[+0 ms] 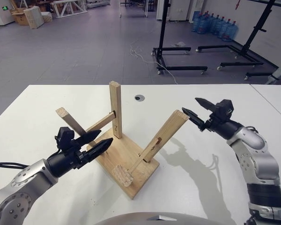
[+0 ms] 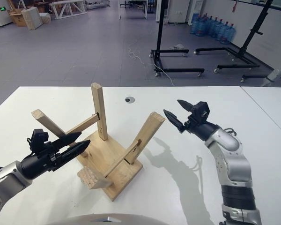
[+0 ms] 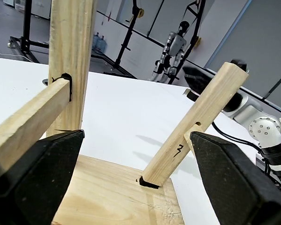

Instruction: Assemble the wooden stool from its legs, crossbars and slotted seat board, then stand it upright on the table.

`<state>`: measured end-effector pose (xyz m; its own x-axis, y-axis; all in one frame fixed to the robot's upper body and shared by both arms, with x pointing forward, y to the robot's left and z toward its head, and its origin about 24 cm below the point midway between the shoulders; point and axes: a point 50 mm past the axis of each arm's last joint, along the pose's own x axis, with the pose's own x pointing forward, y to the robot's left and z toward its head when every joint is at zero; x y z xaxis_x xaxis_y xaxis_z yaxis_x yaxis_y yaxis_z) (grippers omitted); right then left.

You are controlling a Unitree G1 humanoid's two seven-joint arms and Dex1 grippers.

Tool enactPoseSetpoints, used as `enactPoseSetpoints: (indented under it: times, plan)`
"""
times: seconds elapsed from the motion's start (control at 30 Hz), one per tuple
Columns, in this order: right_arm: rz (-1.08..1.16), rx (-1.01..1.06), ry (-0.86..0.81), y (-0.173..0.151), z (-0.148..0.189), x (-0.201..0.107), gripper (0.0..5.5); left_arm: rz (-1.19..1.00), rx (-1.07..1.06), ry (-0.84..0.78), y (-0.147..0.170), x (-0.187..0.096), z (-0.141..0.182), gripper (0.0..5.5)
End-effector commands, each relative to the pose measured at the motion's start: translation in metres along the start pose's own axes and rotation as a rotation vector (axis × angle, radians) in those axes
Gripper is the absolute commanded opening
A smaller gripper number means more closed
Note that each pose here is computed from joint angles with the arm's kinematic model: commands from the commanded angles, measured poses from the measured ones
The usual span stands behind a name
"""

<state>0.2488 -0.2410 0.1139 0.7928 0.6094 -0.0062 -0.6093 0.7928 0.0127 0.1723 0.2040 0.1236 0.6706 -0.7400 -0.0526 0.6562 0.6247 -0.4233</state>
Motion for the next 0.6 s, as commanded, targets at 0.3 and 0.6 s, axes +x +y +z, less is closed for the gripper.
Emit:
enactPoseSetpoints:
  times: [0.3, 0.6]
  plan:
    - [0.224, 0.392, -0.075, 0.033, 0.008, -0.009, 3.74, 0.030, 0.061, -0.081, 0.015, -0.016, 0.024, 4.15]
    - [0.286, 0.476, -0.122, 0.024, 0.015, 0.003, 3.74, 0.191, 0.235, -0.186, 0.054, 0.006, 0.050, 4.15]
